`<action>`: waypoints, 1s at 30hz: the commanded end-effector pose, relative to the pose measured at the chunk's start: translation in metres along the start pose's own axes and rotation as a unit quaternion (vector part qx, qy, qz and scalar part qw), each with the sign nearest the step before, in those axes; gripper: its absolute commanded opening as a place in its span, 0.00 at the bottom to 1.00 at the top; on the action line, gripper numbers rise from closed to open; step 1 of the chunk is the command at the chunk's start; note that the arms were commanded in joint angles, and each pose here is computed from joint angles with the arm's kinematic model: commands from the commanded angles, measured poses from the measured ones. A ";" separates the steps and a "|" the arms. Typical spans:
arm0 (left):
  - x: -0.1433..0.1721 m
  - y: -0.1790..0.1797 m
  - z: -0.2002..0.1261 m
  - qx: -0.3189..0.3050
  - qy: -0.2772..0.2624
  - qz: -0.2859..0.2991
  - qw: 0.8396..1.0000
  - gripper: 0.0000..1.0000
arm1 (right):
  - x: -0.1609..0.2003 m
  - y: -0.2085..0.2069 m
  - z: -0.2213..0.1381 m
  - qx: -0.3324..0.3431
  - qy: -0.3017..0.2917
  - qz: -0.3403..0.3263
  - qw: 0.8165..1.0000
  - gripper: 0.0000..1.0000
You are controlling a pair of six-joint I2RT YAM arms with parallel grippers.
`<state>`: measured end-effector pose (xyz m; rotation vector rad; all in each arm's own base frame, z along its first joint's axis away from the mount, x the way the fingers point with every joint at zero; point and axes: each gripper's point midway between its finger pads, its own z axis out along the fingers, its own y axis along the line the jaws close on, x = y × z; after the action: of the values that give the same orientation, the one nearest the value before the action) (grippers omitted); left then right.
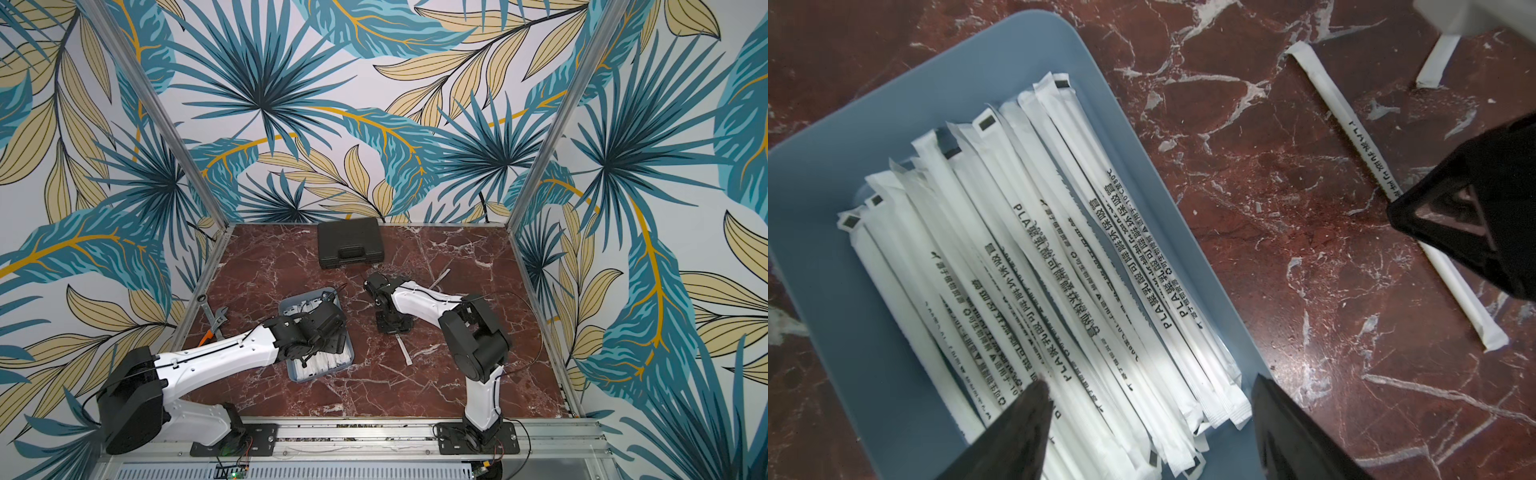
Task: Put the straws into the storage box
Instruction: Pick up the straw from the center of the board, then place the straw in the storage box.
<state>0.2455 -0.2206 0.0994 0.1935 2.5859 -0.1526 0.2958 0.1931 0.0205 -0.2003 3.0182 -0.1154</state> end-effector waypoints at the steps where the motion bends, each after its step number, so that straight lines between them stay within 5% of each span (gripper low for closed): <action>1: -0.020 -0.006 -0.014 0.009 -0.027 -0.012 1.000 0.81 | 0.005 0.000 0.014 0.001 0.007 -0.005 1.000 0.23; 8: -0.031 0.037 -0.030 -0.022 -0.047 -0.051 0.997 0.81 | -0.004 0.010 -0.018 -0.016 -0.026 -0.020 0.999 0.10; 14: -0.038 0.116 -0.060 -0.089 -0.103 -0.115 0.984 0.81 | -0.014 0.106 -0.087 -0.088 -0.074 -0.083 0.990 0.09; 20: -0.027 0.147 -0.070 -0.099 -0.106 -0.162 0.976 0.81 | -0.038 0.175 -0.083 -0.124 -0.080 -0.085 0.985 0.09; 30: -0.024 0.139 -0.062 -0.078 -0.100 -0.169 0.977 0.81 | -0.040 0.189 -0.035 -0.102 -0.040 -0.081 0.991 0.09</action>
<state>0.2594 -0.0765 0.1619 -0.3064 2.3852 -0.0747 0.3148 0.3935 0.0475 -0.4727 2.8815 0.2125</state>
